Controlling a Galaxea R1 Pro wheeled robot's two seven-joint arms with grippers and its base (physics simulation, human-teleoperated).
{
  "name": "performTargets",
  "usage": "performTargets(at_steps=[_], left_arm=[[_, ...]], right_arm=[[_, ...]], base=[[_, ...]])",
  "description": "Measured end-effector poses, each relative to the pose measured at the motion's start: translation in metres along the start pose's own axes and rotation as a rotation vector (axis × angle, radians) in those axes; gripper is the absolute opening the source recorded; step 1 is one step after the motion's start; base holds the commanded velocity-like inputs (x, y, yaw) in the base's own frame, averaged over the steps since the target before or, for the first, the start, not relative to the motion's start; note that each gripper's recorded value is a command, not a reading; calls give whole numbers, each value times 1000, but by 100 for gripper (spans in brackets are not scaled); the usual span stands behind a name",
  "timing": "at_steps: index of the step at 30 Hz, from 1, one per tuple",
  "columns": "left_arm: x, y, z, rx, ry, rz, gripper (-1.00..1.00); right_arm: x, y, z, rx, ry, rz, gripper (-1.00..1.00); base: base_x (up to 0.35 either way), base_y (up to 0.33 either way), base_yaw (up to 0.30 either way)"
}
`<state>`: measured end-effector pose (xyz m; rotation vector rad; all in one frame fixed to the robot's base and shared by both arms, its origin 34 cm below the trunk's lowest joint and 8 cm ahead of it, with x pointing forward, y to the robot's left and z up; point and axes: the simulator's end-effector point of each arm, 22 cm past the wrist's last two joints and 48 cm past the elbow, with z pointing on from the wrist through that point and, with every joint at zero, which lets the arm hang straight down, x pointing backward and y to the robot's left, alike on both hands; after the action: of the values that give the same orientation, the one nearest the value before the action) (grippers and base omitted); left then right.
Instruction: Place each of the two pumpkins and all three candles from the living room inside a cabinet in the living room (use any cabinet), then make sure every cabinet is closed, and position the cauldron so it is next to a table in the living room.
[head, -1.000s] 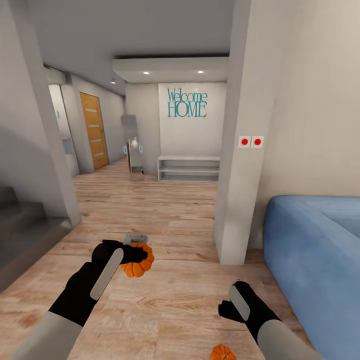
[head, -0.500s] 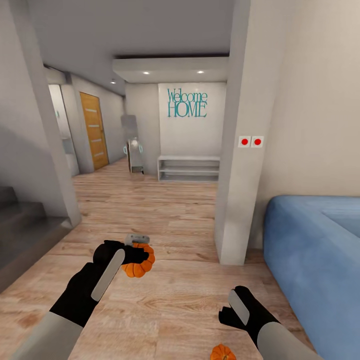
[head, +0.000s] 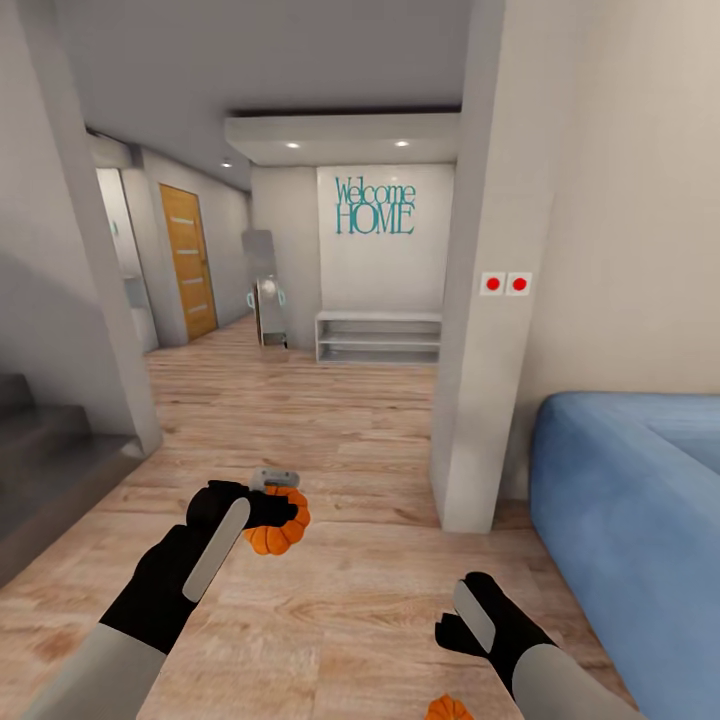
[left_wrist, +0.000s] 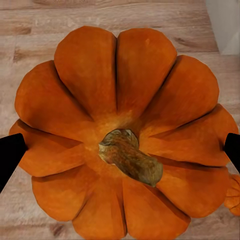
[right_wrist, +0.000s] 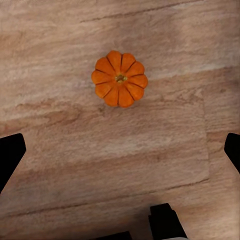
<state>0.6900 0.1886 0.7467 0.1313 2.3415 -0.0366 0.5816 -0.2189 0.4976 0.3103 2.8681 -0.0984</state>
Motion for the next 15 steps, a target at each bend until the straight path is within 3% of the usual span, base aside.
performTargets(at_steps=[15], left_arm=[[-2,-1,-1,5,-5,-2,-100]], right_arm=[[0,0,0,-2,0,-1,100]], base=[[12,4,0]])
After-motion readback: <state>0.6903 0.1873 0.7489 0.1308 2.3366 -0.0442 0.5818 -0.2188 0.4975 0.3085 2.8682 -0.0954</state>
